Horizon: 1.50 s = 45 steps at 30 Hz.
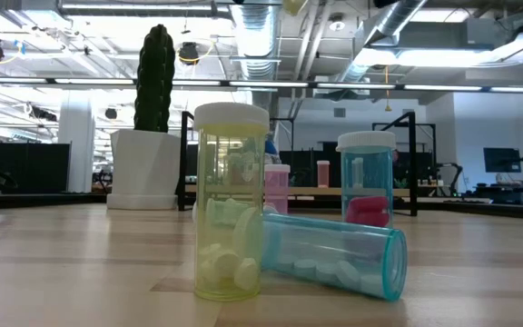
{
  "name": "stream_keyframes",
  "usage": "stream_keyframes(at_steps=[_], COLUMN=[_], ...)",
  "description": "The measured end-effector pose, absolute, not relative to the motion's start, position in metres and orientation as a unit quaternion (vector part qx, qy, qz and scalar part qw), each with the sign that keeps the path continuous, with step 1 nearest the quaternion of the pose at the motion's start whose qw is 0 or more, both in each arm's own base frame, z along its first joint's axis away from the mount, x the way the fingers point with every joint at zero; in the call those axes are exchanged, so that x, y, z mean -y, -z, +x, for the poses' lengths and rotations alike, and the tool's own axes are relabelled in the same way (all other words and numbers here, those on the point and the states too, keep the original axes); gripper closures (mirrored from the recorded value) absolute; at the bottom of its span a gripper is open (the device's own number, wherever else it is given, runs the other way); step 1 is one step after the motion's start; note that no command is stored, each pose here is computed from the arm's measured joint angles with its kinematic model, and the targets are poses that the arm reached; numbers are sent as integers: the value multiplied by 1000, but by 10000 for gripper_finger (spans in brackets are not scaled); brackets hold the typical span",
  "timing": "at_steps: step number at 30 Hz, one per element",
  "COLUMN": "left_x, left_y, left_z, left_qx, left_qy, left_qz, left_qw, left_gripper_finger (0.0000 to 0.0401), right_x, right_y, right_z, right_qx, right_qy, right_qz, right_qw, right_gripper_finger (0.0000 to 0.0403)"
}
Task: Pick and place medicine bottles onto shelf by color
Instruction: Put the yellow pill bottle on the shelf
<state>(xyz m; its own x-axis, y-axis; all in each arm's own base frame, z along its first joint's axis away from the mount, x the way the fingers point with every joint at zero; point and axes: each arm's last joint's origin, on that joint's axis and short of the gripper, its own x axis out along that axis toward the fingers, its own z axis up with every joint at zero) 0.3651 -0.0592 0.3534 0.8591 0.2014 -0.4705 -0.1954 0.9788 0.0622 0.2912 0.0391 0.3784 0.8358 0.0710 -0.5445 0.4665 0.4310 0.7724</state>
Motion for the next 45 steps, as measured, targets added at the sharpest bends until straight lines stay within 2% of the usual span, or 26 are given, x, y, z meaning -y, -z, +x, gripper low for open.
stream_keyframes(at_steps=[14,19,28,34,39,45], left_x=[61,61,60,60,60,60], left_y=[-353,-354,-353,-354,-355,-358], left_z=[364,364,364,365,366,367], left_qx=[-248,-247,-249,-245,-236,-224], left_qy=[-110,-101,-107,-108,-108,-113], left_qz=[36,35,43,40,38,35], left_qw=[962,963,962,963,965,967], left_gripper_finger=[344,344,344,342,308,230], right_x=[-31,-29,-27,-27,-25,-14], right_y=[-370,-370,-371,-371,-372,-373], right_z=[302,302,302,302,301,299], right_qx=[-262,-262,-259,-259,-258,-261], right_qy=[135,136,136,136,135,135], right_qz=[514,511,512,512,513,506], right_qw=[806,807,808,808,808,811], right_gripper_finger=[172,197,264,274,270,275])
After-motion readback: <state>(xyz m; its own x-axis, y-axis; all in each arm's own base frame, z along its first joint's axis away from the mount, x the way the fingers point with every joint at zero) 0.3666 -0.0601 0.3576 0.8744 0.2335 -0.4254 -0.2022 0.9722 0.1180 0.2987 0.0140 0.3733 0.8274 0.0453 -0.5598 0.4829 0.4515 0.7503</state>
